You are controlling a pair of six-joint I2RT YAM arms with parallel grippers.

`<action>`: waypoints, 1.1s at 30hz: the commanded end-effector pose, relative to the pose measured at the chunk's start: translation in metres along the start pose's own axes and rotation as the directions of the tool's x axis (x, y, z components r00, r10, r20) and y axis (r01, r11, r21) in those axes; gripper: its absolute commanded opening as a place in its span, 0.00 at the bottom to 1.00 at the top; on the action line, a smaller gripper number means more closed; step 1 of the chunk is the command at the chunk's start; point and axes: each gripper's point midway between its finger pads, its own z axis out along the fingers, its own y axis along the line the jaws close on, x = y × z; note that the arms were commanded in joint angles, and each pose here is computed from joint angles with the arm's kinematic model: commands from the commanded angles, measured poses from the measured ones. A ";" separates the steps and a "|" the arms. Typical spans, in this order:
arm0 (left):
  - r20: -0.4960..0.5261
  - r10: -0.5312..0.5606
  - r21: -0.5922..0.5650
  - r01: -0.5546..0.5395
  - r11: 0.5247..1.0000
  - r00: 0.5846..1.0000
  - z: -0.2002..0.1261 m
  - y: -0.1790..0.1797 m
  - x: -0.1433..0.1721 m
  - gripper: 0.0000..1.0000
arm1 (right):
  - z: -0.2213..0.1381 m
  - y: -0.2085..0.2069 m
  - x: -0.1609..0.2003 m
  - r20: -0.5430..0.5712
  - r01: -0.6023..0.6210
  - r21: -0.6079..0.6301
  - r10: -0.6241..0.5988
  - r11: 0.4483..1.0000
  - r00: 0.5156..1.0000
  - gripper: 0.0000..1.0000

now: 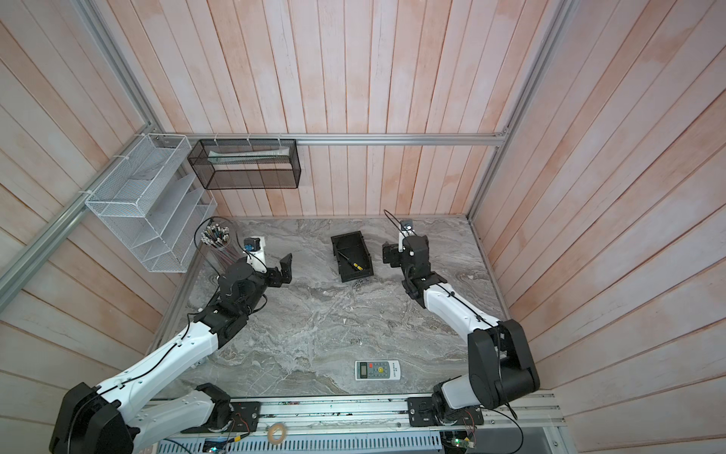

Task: Put the screwdriver in the bin
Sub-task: Reset both arms

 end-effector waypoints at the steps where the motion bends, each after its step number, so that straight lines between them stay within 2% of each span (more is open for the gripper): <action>1: 0.083 -0.012 -0.220 0.031 0.975 0.996 -0.007 0.057 0.005 1.00 | -0.019 -0.052 -0.001 0.158 -0.160 0.266 0.121 0.951 0.980 0.99; 5: 0.120 -0.013 -0.437 0.065 0.897 0.993 -0.024 0.120 0.032 1.00 | -0.048 -0.102 0.041 0.171 -0.188 0.517 0.114 0.835 0.979 0.99; 8: 0.126 -0.002 -0.536 0.070 0.841 0.992 -0.036 0.152 0.052 1.00 | -0.057 -0.107 0.060 0.208 -0.217 0.514 0.125 0.830 0.970 0.98; 9: 0.125 -0.001 -0.556 0.071 0.828 0.992 -0.039 0.160 0.058 1.00 | -0.065 -0.114 0.068 0.210 -0.201 0.550 0.099 0.811 0.973 0.99; 13: 0.117 -0.011 -0.600 0.080 0.796 0.993 -0.043 0.183 0.080 1.00 | -0.079 -0.124 0.078 0.254 -0.198 0.582 0.054 0.789 0.966 0.98; 16: 0.107 -0.021 -0.600 0.081 0.796 0.994 -0.037 0.192 0.092 1.00 | -0.082 -0.125 0.083 0.276 -0.176 0.586 0.010 0.791 0.961 0.98; 21: 0.092 -0.004 -0.505 0.050 0.861 0.996 -0.013 0.179 0.091 1.00 | -0.083 -0.120 0.081 0.315 -0.142 0.585 -0.062 0.798 0.947 0.98; 25: 0.126 0.000 -0.393 0.050 0.918 0.992 0.005 0.162 0.088 1.00 | -0.083 -0.109 0.081 0.322 -0.110 0.523 -0.076 0.845 0.944 0.98; 33: 0.070 0.040 -0.343 -0.014 0.939 0.997 0.027 0.155 0.097 1.00 | -0.077 -0.111 0.083 0.328 -0.125 0.434 -0.027 0.892 0.944 0.98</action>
